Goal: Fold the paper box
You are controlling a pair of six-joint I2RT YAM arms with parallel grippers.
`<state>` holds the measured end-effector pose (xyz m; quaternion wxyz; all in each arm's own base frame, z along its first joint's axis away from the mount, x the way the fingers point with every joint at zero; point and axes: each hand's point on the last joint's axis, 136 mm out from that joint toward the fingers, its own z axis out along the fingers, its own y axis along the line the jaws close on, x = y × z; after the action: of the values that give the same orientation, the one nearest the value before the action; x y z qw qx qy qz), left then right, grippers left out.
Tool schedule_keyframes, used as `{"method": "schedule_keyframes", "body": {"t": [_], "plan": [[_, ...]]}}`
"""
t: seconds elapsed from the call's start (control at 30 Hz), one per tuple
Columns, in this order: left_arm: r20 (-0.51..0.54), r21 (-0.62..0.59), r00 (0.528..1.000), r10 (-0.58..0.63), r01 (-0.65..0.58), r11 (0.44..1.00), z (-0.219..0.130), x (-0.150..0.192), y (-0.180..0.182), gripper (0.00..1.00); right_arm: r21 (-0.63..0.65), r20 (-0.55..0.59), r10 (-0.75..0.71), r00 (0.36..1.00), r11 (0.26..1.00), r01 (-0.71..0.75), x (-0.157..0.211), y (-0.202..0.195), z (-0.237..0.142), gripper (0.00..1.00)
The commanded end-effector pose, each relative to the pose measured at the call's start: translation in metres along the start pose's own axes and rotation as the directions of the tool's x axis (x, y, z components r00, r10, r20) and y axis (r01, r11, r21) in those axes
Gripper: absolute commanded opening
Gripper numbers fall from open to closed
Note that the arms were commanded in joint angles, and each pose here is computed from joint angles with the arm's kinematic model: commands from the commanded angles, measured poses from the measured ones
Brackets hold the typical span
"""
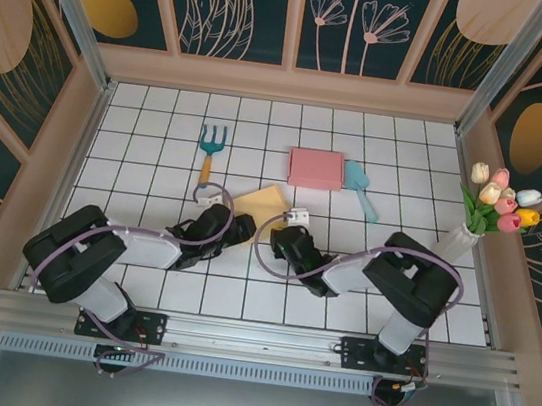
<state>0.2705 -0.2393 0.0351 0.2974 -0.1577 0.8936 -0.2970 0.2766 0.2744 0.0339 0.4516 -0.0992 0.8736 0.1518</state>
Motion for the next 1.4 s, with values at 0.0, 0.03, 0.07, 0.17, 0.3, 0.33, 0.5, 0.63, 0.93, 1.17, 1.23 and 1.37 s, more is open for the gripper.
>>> {"method": "schedule_keyframes", "body": {"t": [0.0,0.03,0.07,0.17,0.3,0.33,0.5,0.63,0.93,1.17,1.23,1.37], "plan": [[-0.079,-0.059,0.996,0.042,-0.046,0.997,-0.016,0.017,0.018,0.71,-0.025,-0.035,0.042,0.998,0.999,-0.043,-0.003,-0.006,-0.013,0.39],[-0.065,-0.060,0.997,0.047,-0.051,0.997,-0.020,0.013,0.016,0.71,-0.029,-0.040,0.050,0.998,0.998,-0.051,-0.005,-0.007,-0.016,0.39],[-0.048,-0.066,0.997,0.053,-0.056,0.996,-0.024,0.008,0.015,0.72,-0.033,-0.041,0.062,0.997,0.997,-0.064,-0.008,-0.008,-0.020,0.39],[-0.001,-0.075,0.997,0.072,-0.072,0.995,-0.037,-0.005,0.010,0.73,-0.043,-0.058,0.102,0.993,0.994,-0.104,-0.014,-0.012,-0.032,0.38],[0.087,-0.062,0.985,0.147,-0.142,0.988,-0.055,-0.030,-0.005,0.71,0.002,-0.136,0.194,0.971,0.981,-0.196,-0.016,-0.029,-0.039,0.23],[0.112,-0.052,0.978,0.175,-0.170,0.984,-0.060,-0.037,-0.013,0.70,-0.003,-0.151,0.212,0.965,0.977,-0.215,-0.017,-0.032,-0.039,0.14],[0.179,-0.078,0.913,0.368,-0.360,0.930,-0.057,-0.082,-0.051,0.67,-0.026,-0.213,0.333,0.918,0.938,-0.346,-0.015,-0.046,-0.036,0.00],[0.070,-0.080,0.897,0.437,-0.431,0.899,-0.011,-0.103,-0.053,0.67,-0.055,-0.254,0.401,0.880,0.903,-0.427,-0.013,-0.050,-0.030,0.00],[-0.092,-0.019,0.852,0.515,-0.518,0.855,0.079,-0.092,-0.049,0.64,-0.119,-0.364,0.418,0.832,0.866,-0.487,-0.005,-0.034,-0.011,0.00],[-0.124,0.111,0.875,0.467,-0.456,0.883,0.086,-0.070,-0.057,0.63,-0.120,-0.367,0.420,0.830,0.863,-0.490,-0.005,-0.032,-0.002,0.00],[-0.140,0.136,0.876,0.461,-0.444,0.886,0.086,-0.063,-0.056,0.63,-0.113,-0.371,0.419,0.829,0.865,-0.488,-0.005,-0.032,0.003,0.00],[-0.182,0.192,0.871,0.456,-0.423,0.886,0.088,-0.047,-0.056,0.61,-0.097,-0.373,0.421,0.827,0.868,-0.486,-0.005,-0.034,0.014,0.00]]}}
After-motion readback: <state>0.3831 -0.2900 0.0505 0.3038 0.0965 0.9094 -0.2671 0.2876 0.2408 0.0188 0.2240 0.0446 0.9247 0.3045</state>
